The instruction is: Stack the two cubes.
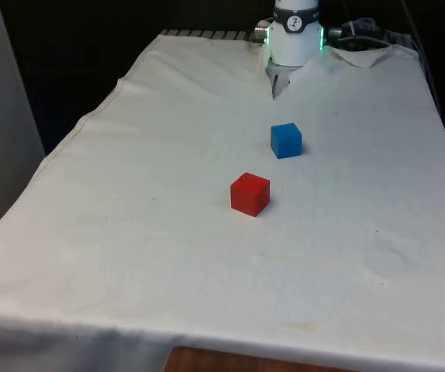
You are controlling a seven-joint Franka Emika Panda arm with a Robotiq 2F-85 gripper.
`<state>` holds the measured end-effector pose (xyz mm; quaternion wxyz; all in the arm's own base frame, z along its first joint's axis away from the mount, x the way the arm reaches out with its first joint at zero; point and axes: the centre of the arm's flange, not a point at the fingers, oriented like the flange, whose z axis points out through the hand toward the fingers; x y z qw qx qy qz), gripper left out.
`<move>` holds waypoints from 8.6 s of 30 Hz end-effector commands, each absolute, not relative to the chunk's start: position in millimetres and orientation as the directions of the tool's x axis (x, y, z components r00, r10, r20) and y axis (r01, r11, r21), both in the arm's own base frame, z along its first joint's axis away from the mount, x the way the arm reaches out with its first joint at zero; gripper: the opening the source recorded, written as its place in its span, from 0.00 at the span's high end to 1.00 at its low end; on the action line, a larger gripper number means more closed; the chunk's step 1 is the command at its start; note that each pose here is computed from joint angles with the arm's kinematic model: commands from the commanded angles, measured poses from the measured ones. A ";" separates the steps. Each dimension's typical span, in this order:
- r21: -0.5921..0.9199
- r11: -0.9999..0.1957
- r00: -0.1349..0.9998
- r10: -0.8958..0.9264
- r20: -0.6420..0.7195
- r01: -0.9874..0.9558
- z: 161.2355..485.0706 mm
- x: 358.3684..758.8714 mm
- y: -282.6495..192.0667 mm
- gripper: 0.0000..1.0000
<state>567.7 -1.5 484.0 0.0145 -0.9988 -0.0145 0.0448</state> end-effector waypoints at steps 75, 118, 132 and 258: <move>-0.023 -0.992 0.992 -0.125 -0.036 -0.125 449.8 566.5 14.9 0.00; 0.008 -0.983 0.977 -0.183 0.108 -0.185 412.6 574.0 39.9 0.00; 0.007 -0.975 0.966 -0.218 0.141 -0.221 369.2 591.3 35.0 0.00; -0.018 -0.943 0.938 -0.333 0.094 -0.333 182.1 647.5 -52.0 0.27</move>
